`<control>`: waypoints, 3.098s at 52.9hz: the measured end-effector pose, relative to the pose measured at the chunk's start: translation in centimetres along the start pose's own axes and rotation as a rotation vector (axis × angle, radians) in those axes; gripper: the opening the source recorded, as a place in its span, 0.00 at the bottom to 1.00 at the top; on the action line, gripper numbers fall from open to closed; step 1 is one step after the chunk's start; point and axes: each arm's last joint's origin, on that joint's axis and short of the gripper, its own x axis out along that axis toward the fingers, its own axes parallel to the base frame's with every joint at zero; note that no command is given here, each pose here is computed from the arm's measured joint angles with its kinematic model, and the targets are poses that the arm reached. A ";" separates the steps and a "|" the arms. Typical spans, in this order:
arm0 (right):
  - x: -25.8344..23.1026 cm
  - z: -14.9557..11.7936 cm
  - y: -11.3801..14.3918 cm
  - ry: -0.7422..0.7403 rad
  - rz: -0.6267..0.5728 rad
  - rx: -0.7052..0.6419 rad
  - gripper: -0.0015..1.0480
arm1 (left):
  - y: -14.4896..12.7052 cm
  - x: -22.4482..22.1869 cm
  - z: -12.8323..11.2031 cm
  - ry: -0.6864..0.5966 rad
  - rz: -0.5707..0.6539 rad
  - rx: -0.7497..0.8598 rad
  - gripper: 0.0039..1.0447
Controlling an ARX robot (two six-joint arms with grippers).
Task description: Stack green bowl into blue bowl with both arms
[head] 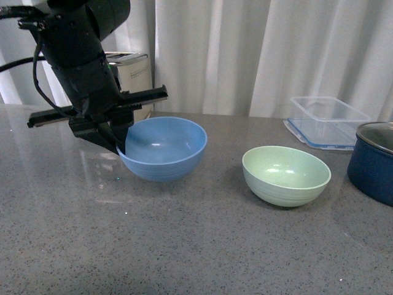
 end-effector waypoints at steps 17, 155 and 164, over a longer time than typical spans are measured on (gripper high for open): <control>0.0 0.0 0.0 0.000 0.000 0.000 0.90 | -0.3 2.7 0.0 0.026 0.033 0.016 0.03; 0.0 0.0 0.0 0.000 0.000 0.000 0.90 | 16.5 -7.4 -26.9 -1.009 -0.068 0.242 0.03; 0.0 0.0 0.0 0.000 0.000 0.000 0.90 | 16.7 -7.2 -28.0 -1.014 -0.069 0.242 0.03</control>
